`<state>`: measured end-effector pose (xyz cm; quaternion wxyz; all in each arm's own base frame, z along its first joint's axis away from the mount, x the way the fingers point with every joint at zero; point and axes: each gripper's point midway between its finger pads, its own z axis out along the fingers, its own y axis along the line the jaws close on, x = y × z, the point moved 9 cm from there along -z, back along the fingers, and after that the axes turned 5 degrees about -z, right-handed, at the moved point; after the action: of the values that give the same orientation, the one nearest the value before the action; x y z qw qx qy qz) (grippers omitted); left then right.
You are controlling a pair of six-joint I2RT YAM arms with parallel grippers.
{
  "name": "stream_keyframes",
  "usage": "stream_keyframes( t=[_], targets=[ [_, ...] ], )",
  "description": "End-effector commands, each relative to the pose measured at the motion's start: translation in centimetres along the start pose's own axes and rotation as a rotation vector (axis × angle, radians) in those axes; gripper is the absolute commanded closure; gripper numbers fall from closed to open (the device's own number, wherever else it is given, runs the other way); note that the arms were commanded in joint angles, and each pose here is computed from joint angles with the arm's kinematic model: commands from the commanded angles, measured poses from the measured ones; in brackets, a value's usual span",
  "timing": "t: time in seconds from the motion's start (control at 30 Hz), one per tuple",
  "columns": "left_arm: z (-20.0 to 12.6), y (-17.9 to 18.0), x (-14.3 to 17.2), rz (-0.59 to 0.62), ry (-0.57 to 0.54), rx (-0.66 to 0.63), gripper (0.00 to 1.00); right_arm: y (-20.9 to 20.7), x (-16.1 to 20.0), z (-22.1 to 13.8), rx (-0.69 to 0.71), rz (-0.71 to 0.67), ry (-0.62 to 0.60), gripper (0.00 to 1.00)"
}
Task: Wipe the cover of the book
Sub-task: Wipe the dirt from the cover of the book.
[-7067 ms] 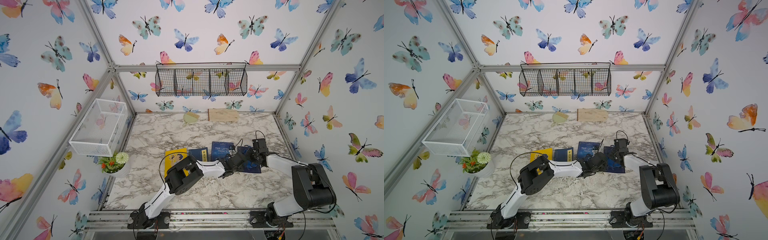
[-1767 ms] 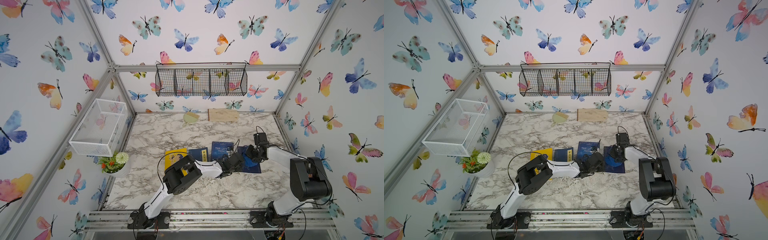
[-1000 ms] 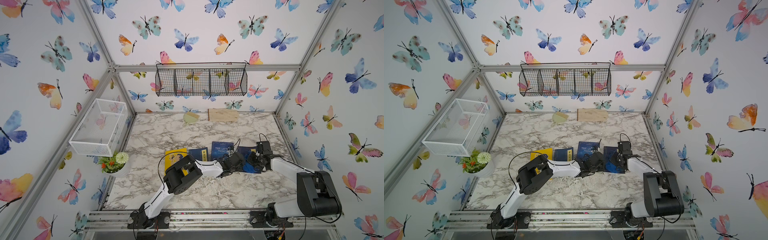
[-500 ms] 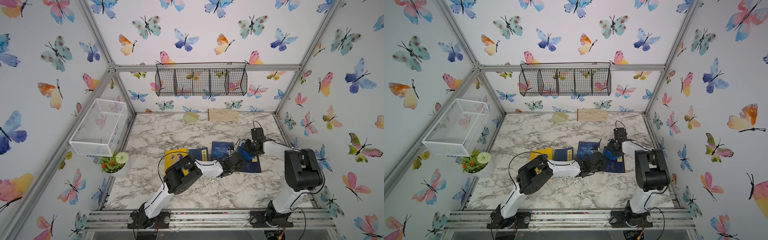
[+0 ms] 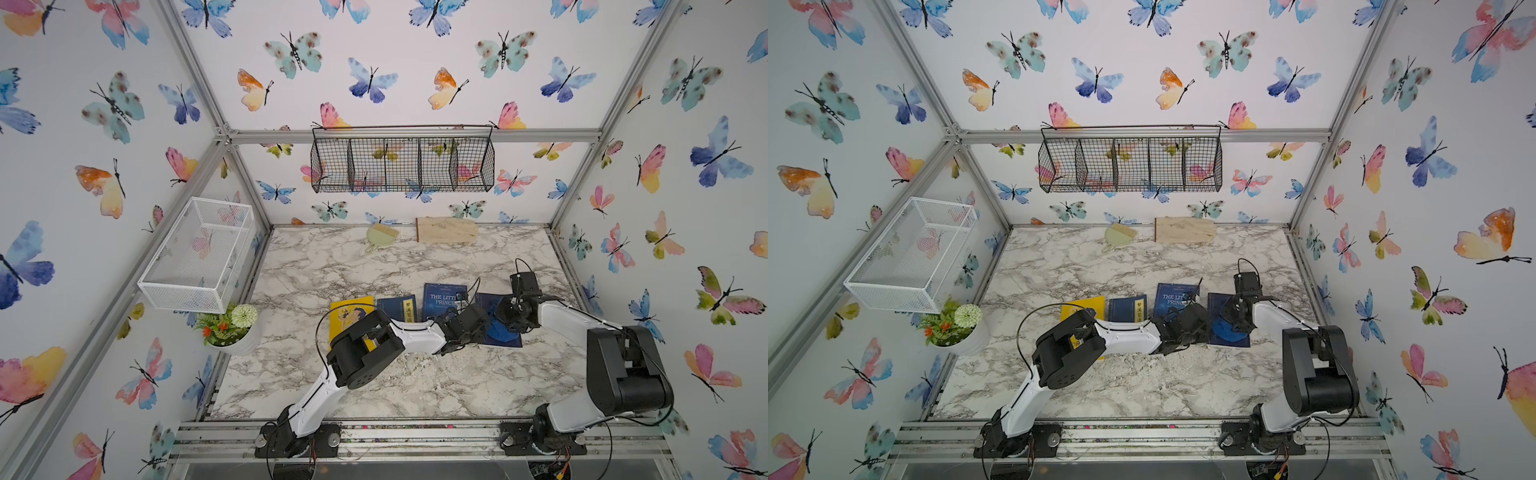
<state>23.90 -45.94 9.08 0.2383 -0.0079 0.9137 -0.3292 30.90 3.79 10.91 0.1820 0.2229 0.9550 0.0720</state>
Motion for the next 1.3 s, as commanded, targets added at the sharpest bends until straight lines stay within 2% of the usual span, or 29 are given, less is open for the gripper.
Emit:
stream_keyframes(
  t=[0.0,0.07,0.17,0.5,0.6,0.7,0.93,1.03,1.17,1.27],
  targets=[
    [0.6,3.2,1.8,0.018,0.08,-0.117,0.85,-2.8,0.8,2.9,0.201,0.015,0.182,0.94],
    [0.5,3.1,1.8,0.017,0.077,-0.117,0.85,-2.8,-0.5,3.4,0.215,0.027,0.166,0.94],
    [0.4,3.0,1.7,0.018,0.072,-0.115,0.85,-3.1,-0.6,3.7,0.231,0.033,0.178,0.94],
    [0.7,3.1,1.8,0.017,0.081,-0.099,0.85,-6.8,7.1,0.6,0.232,0.113,0.26,0.94],
    [0.9,3.0,1.7,0.017,0.082,-0.098,0.85,-7.3,8.2,0.1,0.22,0.143,0.257,0.94],
    [0.9,3.0,1.5,0.016,0.08,-0.096,0.85,-6.9,7.3,0.5,0.211,0.15,0.232,0.94],
    [0.7,3.1,1.6,0.012,0.077,-0.107,0.85,-3.6,0.7,4.1,0.228,0.102,0.236,0.94],
    [0.6,3.1,1.6,0.009,0.076,-0.107,0.85,-2.9,-1.0,4.7,0.24,0.111,0.211,0.94],
    [0.5,3.2,1.5,0.009,0.072,-0.111,0.85,-3.5,-0.2,4.0,0.258,0.109,0.203,0.94],
    [0.6,3.2,1.6,0.008,0.073,-0.107,0.85,-5.0,2.6,2.8,0.275,0.114,0.216,0.94]
  ],
)
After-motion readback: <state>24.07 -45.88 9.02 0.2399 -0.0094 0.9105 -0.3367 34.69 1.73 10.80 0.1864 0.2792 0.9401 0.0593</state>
